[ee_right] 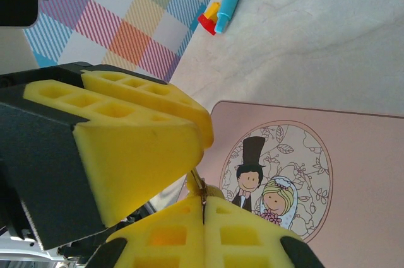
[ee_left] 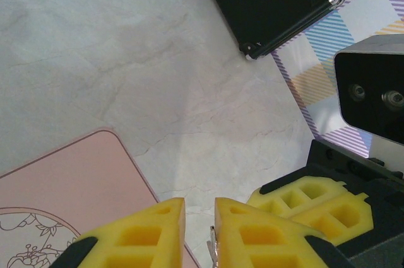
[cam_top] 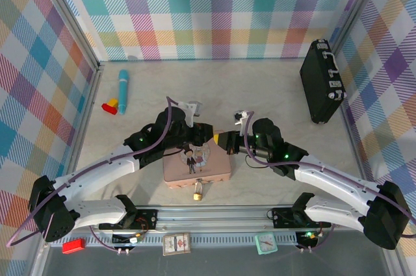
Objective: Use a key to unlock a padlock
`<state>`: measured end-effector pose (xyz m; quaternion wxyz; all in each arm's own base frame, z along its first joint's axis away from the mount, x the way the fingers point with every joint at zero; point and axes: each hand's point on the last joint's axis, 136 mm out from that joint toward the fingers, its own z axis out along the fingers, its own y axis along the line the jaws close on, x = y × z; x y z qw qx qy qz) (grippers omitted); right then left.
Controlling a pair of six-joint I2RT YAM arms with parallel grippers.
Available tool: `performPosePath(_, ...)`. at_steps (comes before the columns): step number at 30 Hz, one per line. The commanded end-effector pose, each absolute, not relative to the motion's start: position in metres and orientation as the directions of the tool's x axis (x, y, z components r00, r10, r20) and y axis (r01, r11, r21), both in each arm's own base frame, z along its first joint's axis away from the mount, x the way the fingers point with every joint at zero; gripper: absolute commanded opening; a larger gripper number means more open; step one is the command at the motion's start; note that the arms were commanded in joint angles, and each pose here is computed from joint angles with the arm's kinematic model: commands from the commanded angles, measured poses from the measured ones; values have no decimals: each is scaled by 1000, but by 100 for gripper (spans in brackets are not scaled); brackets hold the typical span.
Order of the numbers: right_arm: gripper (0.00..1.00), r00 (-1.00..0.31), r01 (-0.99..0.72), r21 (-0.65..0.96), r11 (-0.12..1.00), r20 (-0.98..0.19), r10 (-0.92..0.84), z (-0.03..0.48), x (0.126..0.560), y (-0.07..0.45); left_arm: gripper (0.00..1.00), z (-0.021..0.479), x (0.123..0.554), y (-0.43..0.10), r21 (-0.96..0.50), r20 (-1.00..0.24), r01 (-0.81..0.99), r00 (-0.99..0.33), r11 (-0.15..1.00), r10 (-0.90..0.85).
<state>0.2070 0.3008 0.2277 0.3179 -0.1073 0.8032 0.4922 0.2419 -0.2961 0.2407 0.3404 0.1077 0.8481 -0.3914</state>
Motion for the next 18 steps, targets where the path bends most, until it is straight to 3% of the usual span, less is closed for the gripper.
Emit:
performPosePath(1,0,-743,-528,706,472,-653,148,247,209,307,17,248,241,-301,-597,-665,464,-742,655,-81)
performPosePath(16,0,-741,-511,712,482,-649,173,250,212,305,0,255,245,-299,-626,-662,436,-736,646,-145)
performPosePath(18,8,-742,-499,717,487,-644,188,251,213,303,0,257,245,-298,-634,-662,432,-732,642,-161)
